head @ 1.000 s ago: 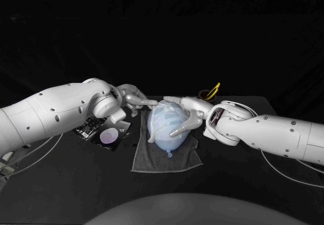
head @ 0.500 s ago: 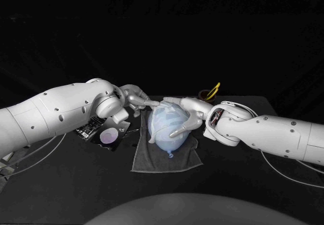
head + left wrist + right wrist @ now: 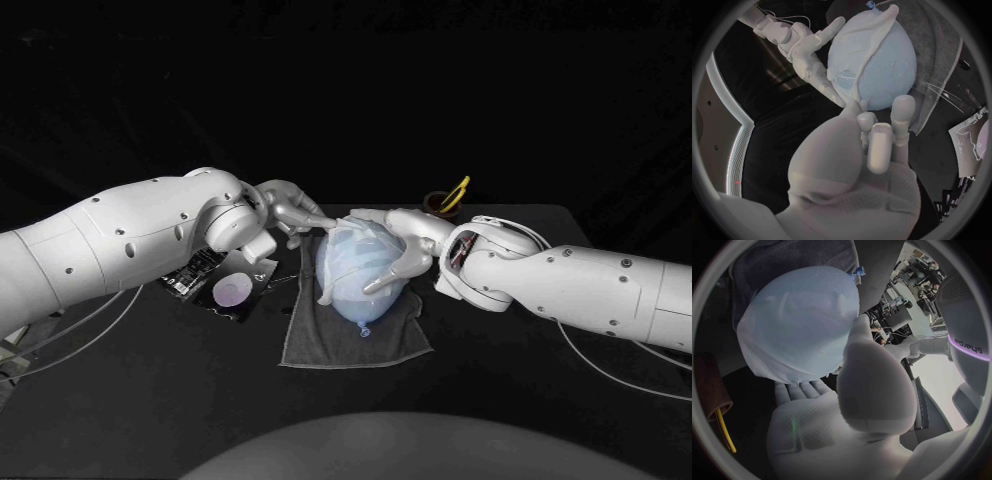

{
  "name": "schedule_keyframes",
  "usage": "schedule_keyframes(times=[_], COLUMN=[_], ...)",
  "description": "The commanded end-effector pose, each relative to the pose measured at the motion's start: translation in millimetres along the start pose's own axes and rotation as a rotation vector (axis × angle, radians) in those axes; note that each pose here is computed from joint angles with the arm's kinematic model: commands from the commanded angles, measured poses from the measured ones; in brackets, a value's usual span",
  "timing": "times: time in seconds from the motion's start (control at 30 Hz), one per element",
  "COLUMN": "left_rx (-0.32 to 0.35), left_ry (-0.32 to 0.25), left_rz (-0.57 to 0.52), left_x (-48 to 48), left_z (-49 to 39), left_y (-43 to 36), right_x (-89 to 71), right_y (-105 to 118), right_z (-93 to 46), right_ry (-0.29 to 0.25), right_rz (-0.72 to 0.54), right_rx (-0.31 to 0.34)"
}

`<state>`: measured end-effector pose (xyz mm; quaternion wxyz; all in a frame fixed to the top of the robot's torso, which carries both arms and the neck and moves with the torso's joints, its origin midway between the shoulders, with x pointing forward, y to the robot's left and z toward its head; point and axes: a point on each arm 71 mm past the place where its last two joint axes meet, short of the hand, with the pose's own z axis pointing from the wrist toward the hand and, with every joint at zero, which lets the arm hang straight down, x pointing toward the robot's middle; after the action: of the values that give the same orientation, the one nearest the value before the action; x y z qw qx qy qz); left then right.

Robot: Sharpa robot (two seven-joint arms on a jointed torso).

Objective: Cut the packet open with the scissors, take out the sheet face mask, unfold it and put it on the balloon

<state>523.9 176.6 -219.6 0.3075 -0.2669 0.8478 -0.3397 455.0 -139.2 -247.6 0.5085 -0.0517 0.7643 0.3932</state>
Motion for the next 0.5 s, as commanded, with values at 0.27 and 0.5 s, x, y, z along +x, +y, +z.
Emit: schedule_keyframes(times=[0.27,0.5], left_rx=[0.031,0.040], left_ry=[0.018,-0.038], left_rz=[-0.056,-0.079], left_x=[0.5,-5.1], left_z=[-1.4,-2.6], left_y=[-2.1,-0.7], right_x=[4.8,5.5], right_y=[-3.2,-3.2], right_z=[-0.6,-1.1], right_ry=[0.037,0.039], right_rz=[-0.015,-0.017], right_rx=[0.021,0.023])
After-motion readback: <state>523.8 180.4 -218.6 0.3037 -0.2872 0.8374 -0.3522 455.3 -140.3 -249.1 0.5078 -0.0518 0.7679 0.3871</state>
